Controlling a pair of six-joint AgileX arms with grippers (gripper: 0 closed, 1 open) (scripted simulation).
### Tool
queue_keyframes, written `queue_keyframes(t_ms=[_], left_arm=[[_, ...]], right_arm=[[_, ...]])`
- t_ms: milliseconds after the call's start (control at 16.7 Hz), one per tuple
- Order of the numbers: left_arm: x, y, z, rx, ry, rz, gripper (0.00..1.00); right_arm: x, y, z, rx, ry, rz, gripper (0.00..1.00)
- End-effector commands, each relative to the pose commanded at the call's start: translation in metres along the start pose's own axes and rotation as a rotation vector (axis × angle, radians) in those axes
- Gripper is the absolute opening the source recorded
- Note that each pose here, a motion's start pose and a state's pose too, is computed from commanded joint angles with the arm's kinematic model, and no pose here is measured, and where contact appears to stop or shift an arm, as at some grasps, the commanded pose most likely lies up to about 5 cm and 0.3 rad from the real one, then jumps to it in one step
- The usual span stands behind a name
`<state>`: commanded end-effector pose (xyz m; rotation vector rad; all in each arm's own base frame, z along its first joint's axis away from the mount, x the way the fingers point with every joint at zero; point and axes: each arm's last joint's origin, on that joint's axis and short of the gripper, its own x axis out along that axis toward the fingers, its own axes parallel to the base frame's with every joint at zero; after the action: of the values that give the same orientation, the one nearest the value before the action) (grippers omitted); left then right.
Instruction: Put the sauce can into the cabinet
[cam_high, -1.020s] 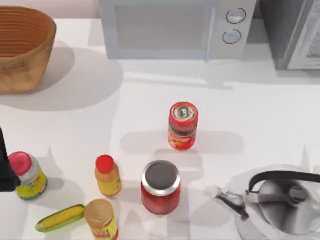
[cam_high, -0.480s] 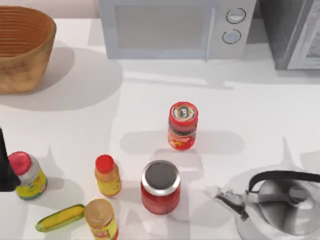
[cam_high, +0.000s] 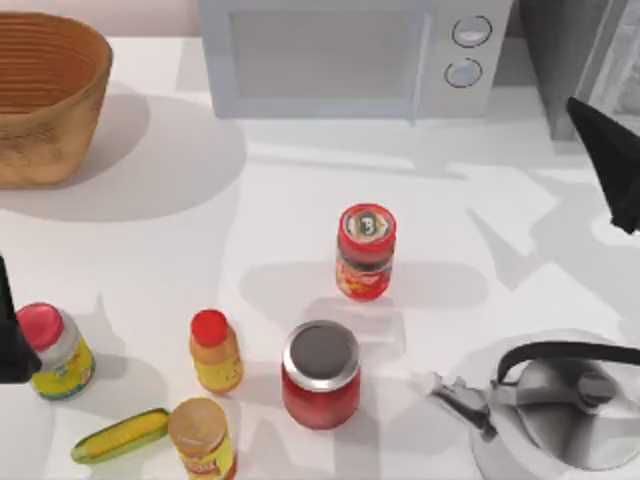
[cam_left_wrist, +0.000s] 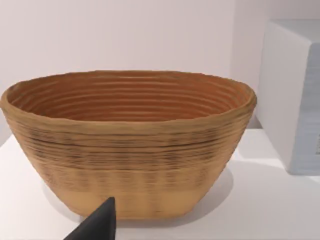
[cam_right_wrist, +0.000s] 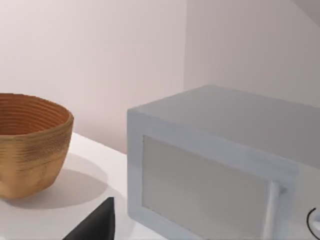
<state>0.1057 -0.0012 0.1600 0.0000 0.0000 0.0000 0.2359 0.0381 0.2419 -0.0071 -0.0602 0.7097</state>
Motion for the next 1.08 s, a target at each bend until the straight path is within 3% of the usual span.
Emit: queue_keyframes(t_ms=[240,600,840,1080], left_arm=[[0.0,0.0,0.0,0.0,0.0,0.0,1.0],[0.0,0.0,0.0,0.0,0.0,0.0,1.0],[0.0,0.0,0.0,0.0,0.0,0.0,1.0],[0.0,0.0,0.0,0.0,0.0,0.0,1.0]], right_arm=[[0.072,-0.031,-0.046,0.018,0.015,0.28,1.0],[0.132,-0.042,-0.168,0.05,0.034,0.643,1.0],[0.139,-0.033,-0.227,0.059,0.038,0.799,1.0],[0.139,-0.028,-0.244,0.062,0.039,0.85,1.0]])
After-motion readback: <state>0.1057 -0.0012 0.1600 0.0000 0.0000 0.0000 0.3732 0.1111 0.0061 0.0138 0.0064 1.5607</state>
